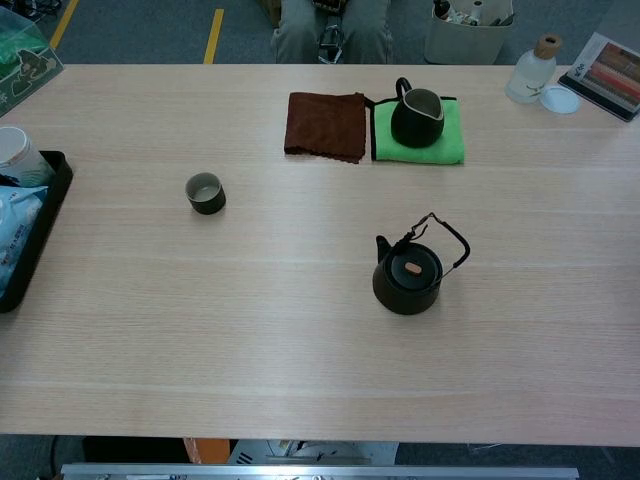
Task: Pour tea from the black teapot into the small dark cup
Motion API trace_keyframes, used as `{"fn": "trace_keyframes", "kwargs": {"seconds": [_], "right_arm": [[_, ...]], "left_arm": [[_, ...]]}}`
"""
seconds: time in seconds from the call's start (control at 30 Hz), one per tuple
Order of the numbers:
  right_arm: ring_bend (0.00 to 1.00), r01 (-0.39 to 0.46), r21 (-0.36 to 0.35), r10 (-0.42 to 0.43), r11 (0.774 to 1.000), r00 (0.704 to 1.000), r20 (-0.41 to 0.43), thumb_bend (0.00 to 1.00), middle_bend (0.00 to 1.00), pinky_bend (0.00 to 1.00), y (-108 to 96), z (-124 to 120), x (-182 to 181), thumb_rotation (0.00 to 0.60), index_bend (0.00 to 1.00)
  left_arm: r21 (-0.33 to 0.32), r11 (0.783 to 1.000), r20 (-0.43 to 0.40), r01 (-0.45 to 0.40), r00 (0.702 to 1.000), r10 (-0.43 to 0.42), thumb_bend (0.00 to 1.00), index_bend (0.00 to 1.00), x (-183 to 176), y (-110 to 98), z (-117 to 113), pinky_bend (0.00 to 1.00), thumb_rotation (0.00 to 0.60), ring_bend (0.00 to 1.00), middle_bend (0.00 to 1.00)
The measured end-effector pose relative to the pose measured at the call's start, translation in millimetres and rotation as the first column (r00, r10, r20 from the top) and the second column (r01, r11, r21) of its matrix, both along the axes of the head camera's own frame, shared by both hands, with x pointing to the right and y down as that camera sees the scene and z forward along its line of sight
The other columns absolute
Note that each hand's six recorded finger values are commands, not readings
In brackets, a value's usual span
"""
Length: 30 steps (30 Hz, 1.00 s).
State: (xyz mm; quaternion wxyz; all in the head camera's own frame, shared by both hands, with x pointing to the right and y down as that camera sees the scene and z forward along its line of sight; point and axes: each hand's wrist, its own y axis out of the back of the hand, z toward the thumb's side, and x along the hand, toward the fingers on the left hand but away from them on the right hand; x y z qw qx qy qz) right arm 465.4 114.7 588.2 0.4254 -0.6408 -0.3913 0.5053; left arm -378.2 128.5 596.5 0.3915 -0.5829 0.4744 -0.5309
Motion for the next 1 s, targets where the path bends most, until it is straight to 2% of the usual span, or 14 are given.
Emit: {"fn": "trace_keyframes", "kwargs": {"seconds": [0.43, 0.67, 1.0], "right_arm": [[0.21, 0.022, -0.009, -0.022, 1.0, 1.0, 0.011, 0.28, 0.31, 0.23, -7, 2, -5, 0.6, 0.33], [0.21, 0.047, -0.023, -0.046, 0.999, 0.999, 0.013, 0.28, 0.31, 0.23, -10, 4, -13, 0.6, 0.33], [0.21, 0.119, -0.047, -0.118, 0.992, 0.993, 0.022, 0.28, 0.3, 0.23, -23, 10, -44, 0.6, 0.33]], "left_arm": [[-0.004, 1.0, 0.004, -0.004, 1.0, 0.004, 0.41, 0.28, 2, -1, 0, 0.3, 0.6, 0.26, 0.29], [-0.068, 0.997, 0.049, 0.034, 0.998, -0.031, 0.41, 0.28, -3, 4, 6, 0.3, 0.6, 0.26, 0.29], [-0.037, 0.999, 0.016, 0.0, 1.0, 0.001, 0.41, 0.28, 0, 0, 4, 0.3, 0.6, 0.26, 0.29]]}}
